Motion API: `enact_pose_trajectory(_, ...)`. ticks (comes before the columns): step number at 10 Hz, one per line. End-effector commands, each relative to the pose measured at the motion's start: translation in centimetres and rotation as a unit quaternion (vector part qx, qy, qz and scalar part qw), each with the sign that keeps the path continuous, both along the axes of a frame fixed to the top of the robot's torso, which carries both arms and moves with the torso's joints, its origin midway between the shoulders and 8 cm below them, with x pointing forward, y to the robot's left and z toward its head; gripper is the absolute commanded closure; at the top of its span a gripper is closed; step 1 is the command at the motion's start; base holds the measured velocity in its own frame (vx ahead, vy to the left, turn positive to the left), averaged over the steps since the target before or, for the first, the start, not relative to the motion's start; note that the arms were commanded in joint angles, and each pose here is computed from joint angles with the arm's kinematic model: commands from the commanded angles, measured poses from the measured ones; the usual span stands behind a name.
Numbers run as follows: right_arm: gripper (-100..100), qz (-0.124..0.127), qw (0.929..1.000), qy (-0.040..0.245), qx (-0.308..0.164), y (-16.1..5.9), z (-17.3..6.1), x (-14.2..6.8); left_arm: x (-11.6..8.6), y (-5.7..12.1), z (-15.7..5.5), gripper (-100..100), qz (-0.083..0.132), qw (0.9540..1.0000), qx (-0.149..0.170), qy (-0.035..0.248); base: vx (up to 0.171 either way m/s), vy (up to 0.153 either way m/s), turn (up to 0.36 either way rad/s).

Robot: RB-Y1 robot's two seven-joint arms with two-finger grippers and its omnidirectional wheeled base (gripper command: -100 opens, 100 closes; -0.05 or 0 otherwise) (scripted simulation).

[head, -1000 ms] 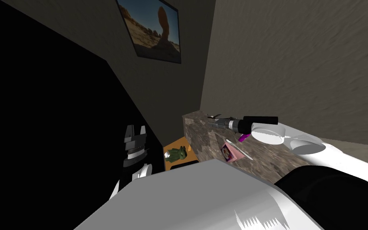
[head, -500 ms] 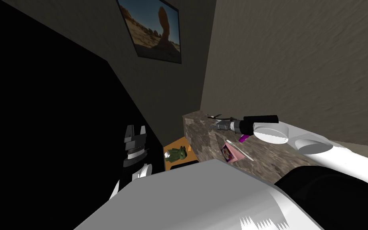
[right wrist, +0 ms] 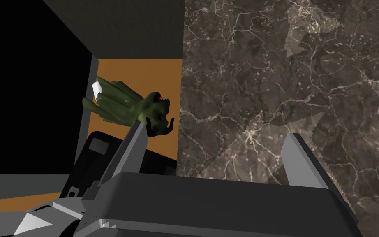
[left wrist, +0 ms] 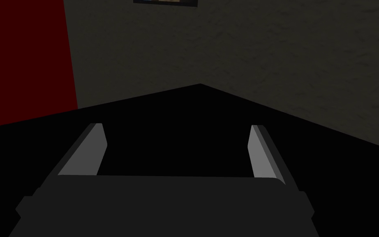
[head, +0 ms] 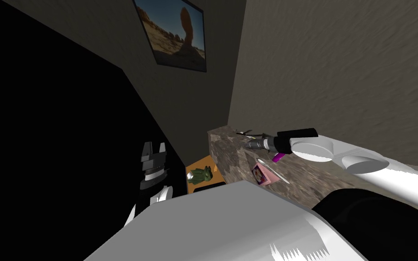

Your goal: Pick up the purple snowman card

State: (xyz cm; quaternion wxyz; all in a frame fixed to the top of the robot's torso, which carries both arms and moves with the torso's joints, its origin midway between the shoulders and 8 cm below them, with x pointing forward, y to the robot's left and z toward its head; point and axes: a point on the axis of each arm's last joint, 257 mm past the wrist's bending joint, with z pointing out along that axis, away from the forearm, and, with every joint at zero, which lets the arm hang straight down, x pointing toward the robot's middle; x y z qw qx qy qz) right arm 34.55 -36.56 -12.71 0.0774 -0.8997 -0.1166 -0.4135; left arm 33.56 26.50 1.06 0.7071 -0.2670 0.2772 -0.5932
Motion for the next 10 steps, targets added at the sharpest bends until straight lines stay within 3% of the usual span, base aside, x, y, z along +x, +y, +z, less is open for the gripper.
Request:
enact_pose_trajectory(1,-100,-0.014,0.9993,0.033,0.009,-0.4,-0.6,-1.0,0.0,0.0,0.0,0,0.000,1.0000,0.000,0.000,0.006,0.002,0.009)
enact_pose_trajectory(6,-100,-0.044,0.9931,0.105,0.028,-1.1,-2.2,-3.2,0.0,0.0,0.0,0,0.000,1.0000,0.000,0.000,-0.007,-0.006,-0.001)
enact_pose_trajectory(10,-100,-0.069,0.9824,0.168,0.044,-1.4,-3.8,-5.6,0.0,0.0,0.0,0,0.000,1.0000,0.000,0.000,-0.025,-0.014,-0.006)
